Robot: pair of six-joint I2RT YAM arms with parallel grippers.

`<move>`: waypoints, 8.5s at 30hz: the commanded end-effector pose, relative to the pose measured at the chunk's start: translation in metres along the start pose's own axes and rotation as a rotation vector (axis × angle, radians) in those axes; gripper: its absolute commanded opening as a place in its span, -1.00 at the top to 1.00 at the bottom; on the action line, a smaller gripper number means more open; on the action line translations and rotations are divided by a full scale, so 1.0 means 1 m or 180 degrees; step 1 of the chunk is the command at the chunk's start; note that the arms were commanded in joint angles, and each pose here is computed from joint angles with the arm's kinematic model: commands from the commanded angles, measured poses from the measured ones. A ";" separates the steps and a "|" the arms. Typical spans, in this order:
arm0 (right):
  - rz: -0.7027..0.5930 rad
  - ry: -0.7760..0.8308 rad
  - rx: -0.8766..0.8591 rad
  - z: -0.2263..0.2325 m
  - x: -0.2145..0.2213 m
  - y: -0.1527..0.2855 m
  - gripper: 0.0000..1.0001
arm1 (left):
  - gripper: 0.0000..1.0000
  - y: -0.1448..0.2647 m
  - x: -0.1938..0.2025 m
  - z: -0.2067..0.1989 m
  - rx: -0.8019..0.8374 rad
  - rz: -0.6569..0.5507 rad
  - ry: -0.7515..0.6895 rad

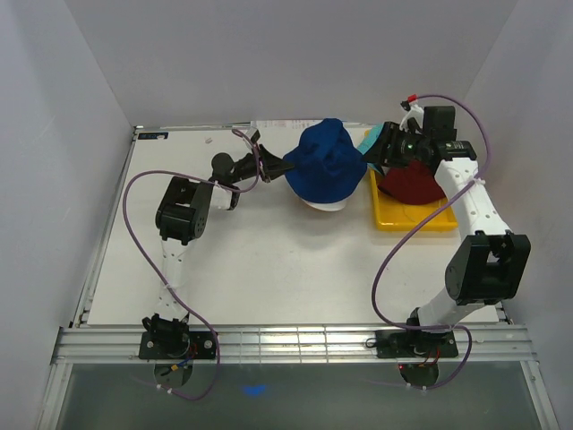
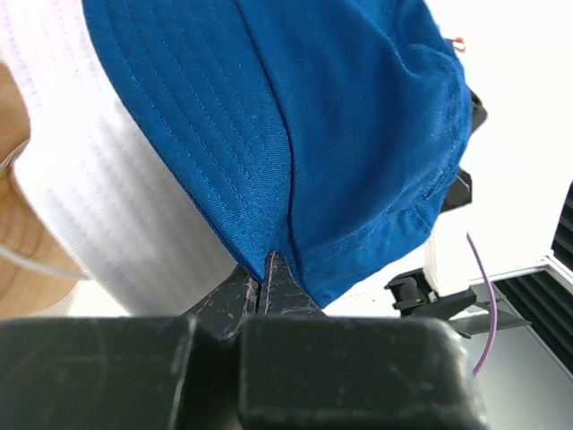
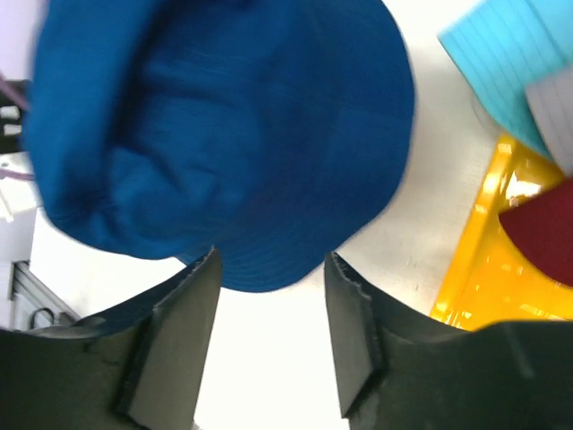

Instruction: Stack the hats

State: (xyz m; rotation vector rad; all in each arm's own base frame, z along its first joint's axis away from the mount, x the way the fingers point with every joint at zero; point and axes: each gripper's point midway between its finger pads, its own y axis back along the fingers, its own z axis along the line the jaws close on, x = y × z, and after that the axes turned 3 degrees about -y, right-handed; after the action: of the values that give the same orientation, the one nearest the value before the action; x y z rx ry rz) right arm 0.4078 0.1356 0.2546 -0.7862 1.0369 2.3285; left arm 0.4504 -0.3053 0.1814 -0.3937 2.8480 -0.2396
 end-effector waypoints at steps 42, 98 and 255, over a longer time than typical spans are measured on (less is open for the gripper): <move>-0.0849 -0.2386 -0.1147 -0.057 0.012 -0.057 -0.26 | 1.00 0.004 0.009 -0.053 0.0310 0.0054 -0.0805; -0.0068 -0.0959 0.0156 -0.063 0.030 -0.092 0.67 | 1.00 0.045 -0.002 0.048 -0.1045 -0.0630 0.0108; -0.1549 0.0382 -0.0459 0.137 -0.093 0.203 0.84 | -0.42 -0.152 0.074 -0.238 0.0333 -0.0808 0.0193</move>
State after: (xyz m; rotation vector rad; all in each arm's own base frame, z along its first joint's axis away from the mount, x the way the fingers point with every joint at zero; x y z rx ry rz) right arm 0.3175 0.0980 0.4762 -1.0021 0.6884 1.9972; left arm 0.3521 -0.4396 0.4060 -0.7229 2.8439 -0.3921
